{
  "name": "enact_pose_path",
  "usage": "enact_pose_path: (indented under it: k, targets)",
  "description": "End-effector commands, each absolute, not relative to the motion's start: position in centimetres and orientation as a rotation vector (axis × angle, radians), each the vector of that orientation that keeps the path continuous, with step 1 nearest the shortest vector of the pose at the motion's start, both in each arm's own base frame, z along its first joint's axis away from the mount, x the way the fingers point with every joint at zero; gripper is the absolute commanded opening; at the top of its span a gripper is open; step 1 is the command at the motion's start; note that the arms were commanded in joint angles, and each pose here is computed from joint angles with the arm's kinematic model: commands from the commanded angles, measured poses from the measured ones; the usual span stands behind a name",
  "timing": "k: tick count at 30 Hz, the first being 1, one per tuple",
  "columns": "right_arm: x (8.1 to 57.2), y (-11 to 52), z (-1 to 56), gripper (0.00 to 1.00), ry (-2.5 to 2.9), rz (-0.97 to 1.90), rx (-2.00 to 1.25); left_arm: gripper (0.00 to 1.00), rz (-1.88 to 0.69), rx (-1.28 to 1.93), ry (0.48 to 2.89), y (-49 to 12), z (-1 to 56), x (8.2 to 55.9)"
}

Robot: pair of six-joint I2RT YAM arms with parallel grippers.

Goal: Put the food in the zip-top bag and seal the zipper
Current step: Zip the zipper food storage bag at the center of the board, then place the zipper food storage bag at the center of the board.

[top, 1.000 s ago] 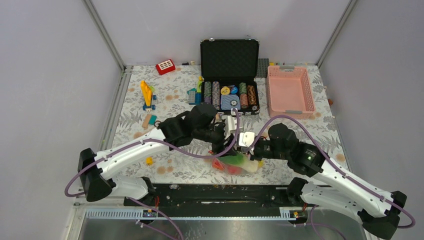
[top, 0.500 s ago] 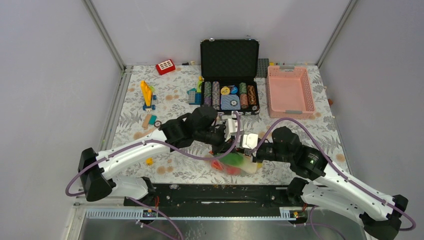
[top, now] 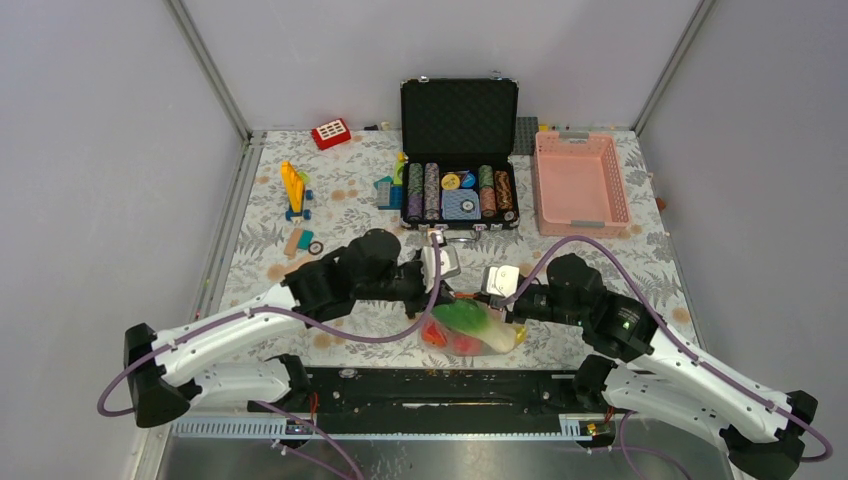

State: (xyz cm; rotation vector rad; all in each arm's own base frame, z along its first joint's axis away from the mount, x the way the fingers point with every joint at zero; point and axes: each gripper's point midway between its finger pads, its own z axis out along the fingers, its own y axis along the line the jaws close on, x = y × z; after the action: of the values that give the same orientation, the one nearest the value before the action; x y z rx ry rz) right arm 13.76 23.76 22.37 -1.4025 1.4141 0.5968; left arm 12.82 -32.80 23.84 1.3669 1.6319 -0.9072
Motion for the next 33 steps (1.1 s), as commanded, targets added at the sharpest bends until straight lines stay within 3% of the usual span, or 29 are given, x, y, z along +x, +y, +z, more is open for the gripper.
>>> enact_pose_path:
  k: [1, 10, 19, 20, 21, 22, 23, 33]
  targets:
    - [15.9, 21.0, 21.6, 0.00, 1.521, 0.427, -1.346, 0.00, -0.743, 1.199, 1.792, -28.7, 22.4, 14.3]
    - [18.3, 19.0, 21.7, 0.00, 1.586, 0.301, -1.261, 0.00, -0.577, 0.911, 1.892, -24.1, 21.6, 16.1]
    - [18.4, 20.2, 23.0, 0.00, 1.551, 0.376, -1.216, 0.00, -0.578, 0.873, 1.862, -24.3, 22.9, 16.7]
    - [18.2, 20.6, 23.4, 0.00, 1.541, 0.406, -1.208, 0.10, -0.608, 0.875, 1.844, -24.8, 23.5, 16.5]
    - [18.1, 20.9, 23.7, 0.00, 1.539, 0.432, -1.197, 0.37, -0.634, 0.876, 1.824, -25.1, 24.2, 16.4]
    - [18.0, 21.2, 24.0, 0.00, 1.541, 0.451, -1.184, 0.84, -0.661, 0.873, 1.800, -25.5, 24.9, 16.3]
    - [18.1, 21.2, 24.2, 0.00, 1.552, 0.456, -1.164, 0.97, -0.675, 0.849, 1.775, -25.5, 25.8, 16.4]
    - [19.7, 15.0, 25.8, 0.03, 1.940, 0.326, -0.549, 0.99, -0.664, 0.307, 1.591, -19.1, 32.9, 18.6]
